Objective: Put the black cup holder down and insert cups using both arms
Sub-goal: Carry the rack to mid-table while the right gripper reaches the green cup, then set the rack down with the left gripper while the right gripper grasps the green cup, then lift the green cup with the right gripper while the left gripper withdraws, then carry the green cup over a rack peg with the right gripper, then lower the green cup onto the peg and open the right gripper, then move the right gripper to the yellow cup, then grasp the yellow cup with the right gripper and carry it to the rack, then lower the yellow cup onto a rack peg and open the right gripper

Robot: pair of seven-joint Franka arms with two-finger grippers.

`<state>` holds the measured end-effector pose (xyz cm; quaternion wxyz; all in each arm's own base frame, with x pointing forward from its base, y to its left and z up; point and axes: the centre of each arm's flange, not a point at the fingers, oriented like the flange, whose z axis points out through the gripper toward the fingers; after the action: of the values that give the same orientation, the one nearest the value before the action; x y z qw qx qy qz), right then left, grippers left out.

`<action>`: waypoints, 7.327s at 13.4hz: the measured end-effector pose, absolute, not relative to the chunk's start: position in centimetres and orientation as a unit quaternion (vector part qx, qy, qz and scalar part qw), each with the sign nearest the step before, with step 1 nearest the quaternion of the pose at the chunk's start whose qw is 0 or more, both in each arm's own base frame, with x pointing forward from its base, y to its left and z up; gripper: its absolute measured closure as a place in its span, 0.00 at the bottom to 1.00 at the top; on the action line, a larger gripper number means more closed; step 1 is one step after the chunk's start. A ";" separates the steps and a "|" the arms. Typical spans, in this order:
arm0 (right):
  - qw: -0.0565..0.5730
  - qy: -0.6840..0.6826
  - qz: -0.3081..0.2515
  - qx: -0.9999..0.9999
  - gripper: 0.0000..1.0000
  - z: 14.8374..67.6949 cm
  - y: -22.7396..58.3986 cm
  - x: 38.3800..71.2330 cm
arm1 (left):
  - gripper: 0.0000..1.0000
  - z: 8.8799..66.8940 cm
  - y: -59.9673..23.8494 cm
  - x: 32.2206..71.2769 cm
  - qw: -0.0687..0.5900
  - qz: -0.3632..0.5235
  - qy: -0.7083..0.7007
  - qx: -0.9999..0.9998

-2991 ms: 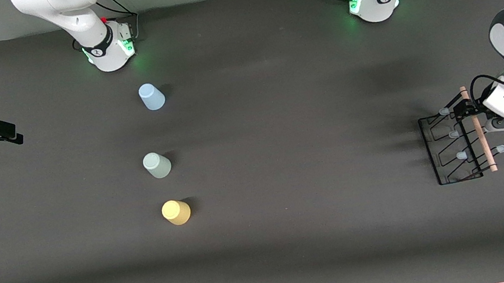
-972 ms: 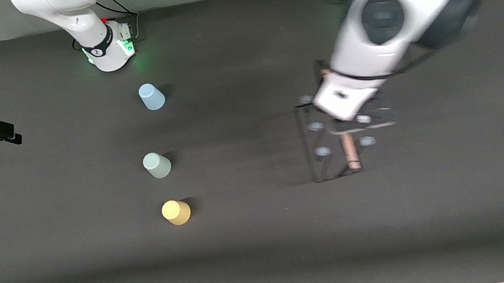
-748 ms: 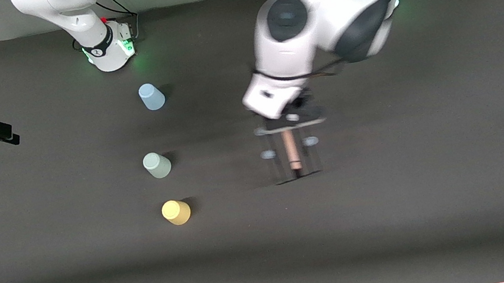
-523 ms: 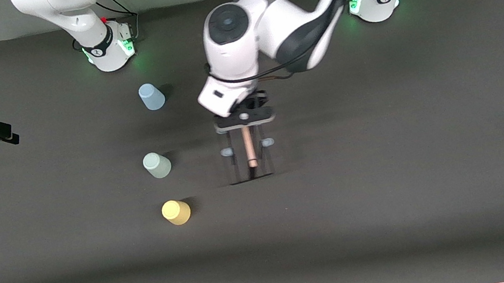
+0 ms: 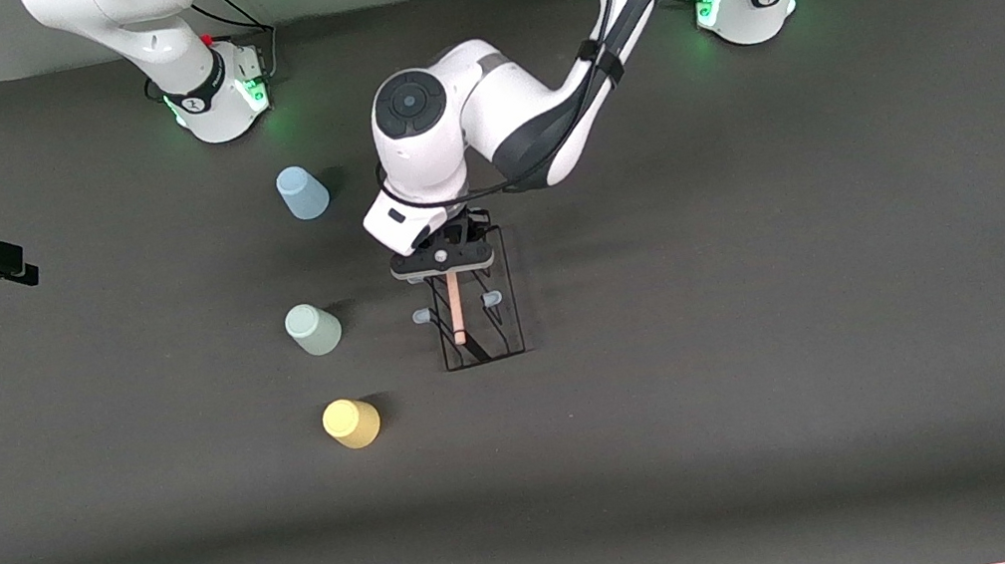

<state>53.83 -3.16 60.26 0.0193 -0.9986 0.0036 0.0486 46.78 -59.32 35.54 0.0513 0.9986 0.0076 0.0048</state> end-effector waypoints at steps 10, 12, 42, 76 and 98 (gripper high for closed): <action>0.006 0.037 0.061 -0.997 0.00 55.7 8.6 54.5 | 0.31 35.6 -59.0 48.3 0.056 0.035 -0.008 0.998; 0.006 0.042 0.052 -0.998 0.00 51.8 10.4 54.8 | 0.10 39.6 -56.9 49.7 0.059 0.037 -0.011 0.998; -0.008 0.108 0.048 -0.993 0.33 39.7 26.0 51.8 | 0.00 60.7 -2.0 54.5 -0.008 -0.048 -0.030 0.998; -0.001 0.097 -0.040 -0.994 0.00 23.5 21.9 66.3 | 0.00 60.2 -2.6 54.9 -0.010 -0.051 -0.037 0.998; 0.030 0.135 0.035 -0.990 0.33 37.6 34.5 60.3 | 0.00 60.4 -2.6 54.9 -0.010 -0.048 -0.037 0.998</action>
<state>60.28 34.51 37.59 0.0298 -0.9897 0.1355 0.0347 54.94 -2.62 60.45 -0.0098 0.9981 -0.0372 -0.0479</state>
